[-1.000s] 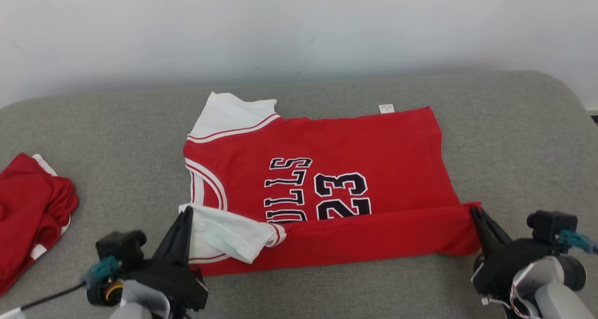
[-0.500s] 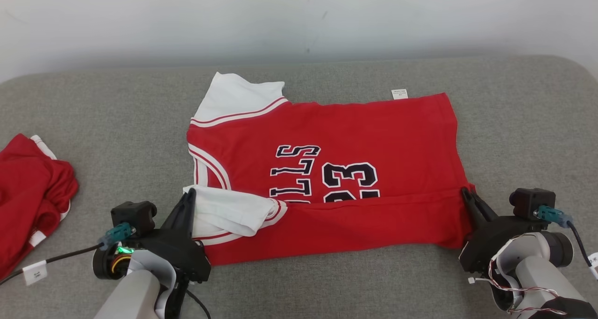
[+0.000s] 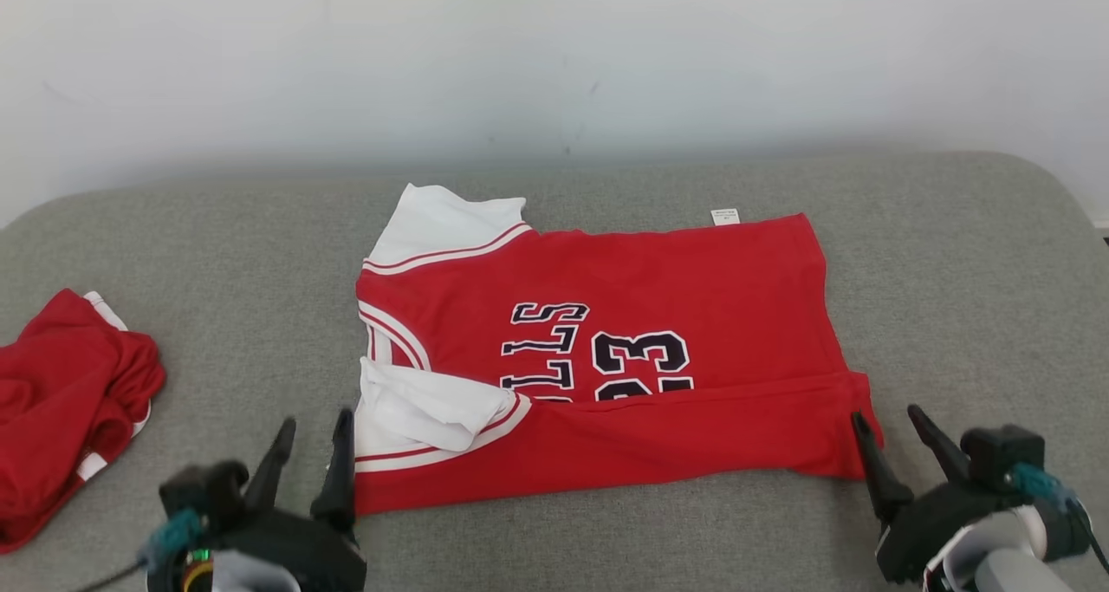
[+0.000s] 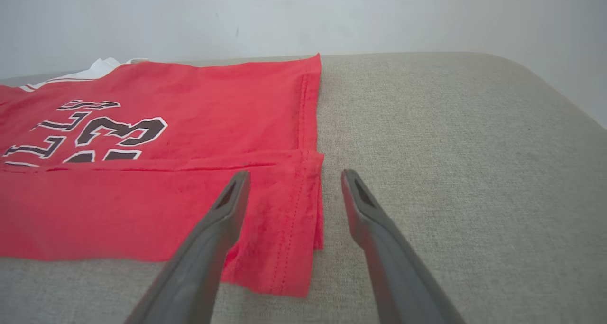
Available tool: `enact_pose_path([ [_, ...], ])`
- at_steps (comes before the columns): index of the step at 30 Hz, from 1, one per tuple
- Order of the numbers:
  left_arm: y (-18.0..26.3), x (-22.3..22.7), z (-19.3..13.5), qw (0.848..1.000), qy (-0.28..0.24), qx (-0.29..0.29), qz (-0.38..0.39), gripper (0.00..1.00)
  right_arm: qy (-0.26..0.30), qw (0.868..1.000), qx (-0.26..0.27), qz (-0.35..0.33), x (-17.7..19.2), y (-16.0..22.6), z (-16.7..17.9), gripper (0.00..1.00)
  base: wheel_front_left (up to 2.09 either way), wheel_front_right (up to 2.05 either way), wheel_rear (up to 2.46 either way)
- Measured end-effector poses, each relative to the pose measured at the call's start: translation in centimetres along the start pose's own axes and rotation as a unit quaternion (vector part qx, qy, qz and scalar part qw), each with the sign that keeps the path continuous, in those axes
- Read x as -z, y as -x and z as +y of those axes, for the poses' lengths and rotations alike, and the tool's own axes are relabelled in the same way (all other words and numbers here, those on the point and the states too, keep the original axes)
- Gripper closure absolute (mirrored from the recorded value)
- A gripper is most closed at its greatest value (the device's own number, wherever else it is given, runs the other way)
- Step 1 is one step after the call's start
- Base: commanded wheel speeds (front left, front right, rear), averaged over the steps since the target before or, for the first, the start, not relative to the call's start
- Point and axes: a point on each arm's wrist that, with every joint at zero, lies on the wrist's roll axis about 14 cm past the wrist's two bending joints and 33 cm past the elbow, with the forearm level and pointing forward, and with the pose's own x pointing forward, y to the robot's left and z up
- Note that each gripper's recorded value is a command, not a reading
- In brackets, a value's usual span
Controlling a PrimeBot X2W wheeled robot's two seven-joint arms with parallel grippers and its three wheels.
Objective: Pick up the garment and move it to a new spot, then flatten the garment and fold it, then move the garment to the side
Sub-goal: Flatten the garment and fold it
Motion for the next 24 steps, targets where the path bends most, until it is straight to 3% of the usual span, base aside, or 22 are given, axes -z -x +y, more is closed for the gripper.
enact_pose_path([
  [9, 3.9, 3.9, 1.7, 0.999, 0.003, -0.036, 0.037, 0.00, -0.005, 0.999, 0.014, 0.031, 3.0, 1.7, -0.8, 0.00, 0.00, 0.00, 0.00],
  [24, 3.5, 7.6, 1.6, 0.994, -0.036, -0.027, 0.103, 0.00, -0.008, 0.997, 0.011, 0.075, 4.5, -0.5, 0.1, 0.00, 0.00, 0.00, 0.00],
])
